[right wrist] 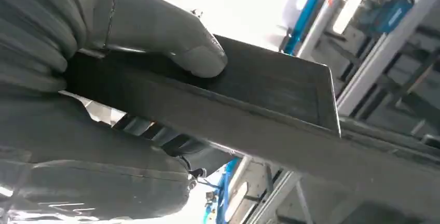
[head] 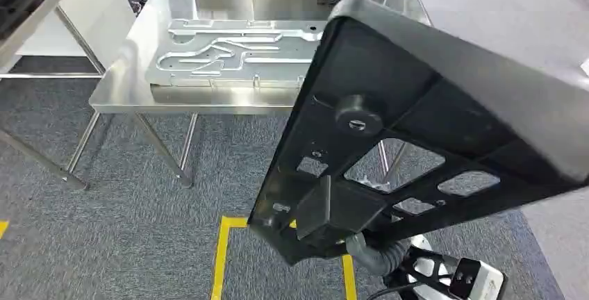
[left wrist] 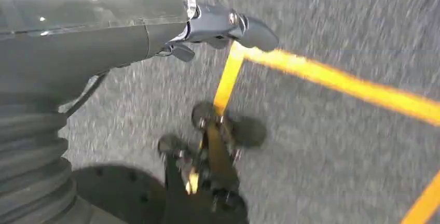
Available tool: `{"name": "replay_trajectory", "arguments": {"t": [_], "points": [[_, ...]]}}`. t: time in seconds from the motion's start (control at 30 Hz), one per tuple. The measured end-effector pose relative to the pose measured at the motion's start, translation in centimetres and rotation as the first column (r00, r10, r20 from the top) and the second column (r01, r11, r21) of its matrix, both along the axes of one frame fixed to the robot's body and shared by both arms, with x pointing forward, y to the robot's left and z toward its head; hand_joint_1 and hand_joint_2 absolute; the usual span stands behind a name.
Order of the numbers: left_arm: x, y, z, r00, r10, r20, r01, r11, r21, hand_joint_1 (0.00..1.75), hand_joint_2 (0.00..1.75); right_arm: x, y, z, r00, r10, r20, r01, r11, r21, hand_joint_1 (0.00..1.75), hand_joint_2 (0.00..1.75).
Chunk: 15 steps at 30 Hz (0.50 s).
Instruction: Take the parts from the cabinet and place them on the table.
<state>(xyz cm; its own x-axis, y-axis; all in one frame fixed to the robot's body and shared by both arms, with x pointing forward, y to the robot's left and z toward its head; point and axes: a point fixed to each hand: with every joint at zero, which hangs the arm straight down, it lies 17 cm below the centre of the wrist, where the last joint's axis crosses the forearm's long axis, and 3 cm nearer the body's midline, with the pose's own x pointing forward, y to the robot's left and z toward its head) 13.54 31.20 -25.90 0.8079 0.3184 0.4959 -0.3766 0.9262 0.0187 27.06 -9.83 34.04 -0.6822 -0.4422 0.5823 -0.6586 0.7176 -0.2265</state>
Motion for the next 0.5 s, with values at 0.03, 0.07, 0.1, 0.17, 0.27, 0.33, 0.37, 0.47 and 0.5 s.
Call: {"name": "replay_trajectory", "arguments": {"t": [0.03,0.07,0.1,0.17,0.27,0.33,0.37,0.47,0.5], "points": [[0.1,-0.1,0.0,1.000,-0.001,0.003,0.001,1.000,-0.001,0.00,1.75,-0.2,0.0,-0.1,1.000,0.002,-0.005,-0.002,1.000,0.002,1.75,1.75],[0.2,-0.2,0.0,1.000,-0.001,0.005,0.001,1.000,-0.002,0.00,1.75,-0.2,-0.2,-0.3,1.000,0.000,-0.010,0.000,1.000,0.002,1.75,1.75],[0.3,-0.2,0.1,1.000,-0.001,0.008,0.001,1.000,-0.002,0.00,1.75,-0.3,-0.3,-0.3,1.000,-0.002,-0.011,0.002,1.000,0.002,1.75,1.75],[0.3,-0.1,0.1,1.000,-0.001,0.009,0.001,1.000,-0.001,0.00,1.75,-0.5,-0.5,-0.5,1.000,-0.010,-0.017,0.010,1.000,0.003,1.75,1.75],[0.0,-0.2,0.0,1.000,0.002,0.005,-0.002,1.000,-0.003,0.00,1.75,-0.9,-0.9,-0.6,1.000,-0.024,-0.020,0.024,1.000,0.006,1.75,1.75],[0.1,-0.2,0.1,1.000,0.005,0.008,-0.005,1.000,-0.005,0.00,1.75,-1.2,-1.1,0.0,1.000,-0.029,-0.004,0.029,0.999,0.014,1.75,1.75],[0.1,-0.3,0.1,1.000,0.005,0.009,-0.005,1.000,-0.006,0.00,1.75,-1.2,-1.3,0.2,0.999,-0.033,0.000,0.033,0.999,0.021,1.75,1.75],[0.4,-0.2,0.1,1.000,0.006,0.013,-0.006,1.000,-0.005,0.00,1.75,-1.3,-2.1,1.2,0.999,-0.037,0.012,0.036,0.998,0.052,1.75,1.75],[0.3,-0.1,0.1,1.000,0.007,0.012,-0.007,1.000,-0.005,0.00,1.75,-1.3,-2.3,1.6,0.999,-0.038,0.020,0.037,0.998,0.060,1.75,1.75]]}}
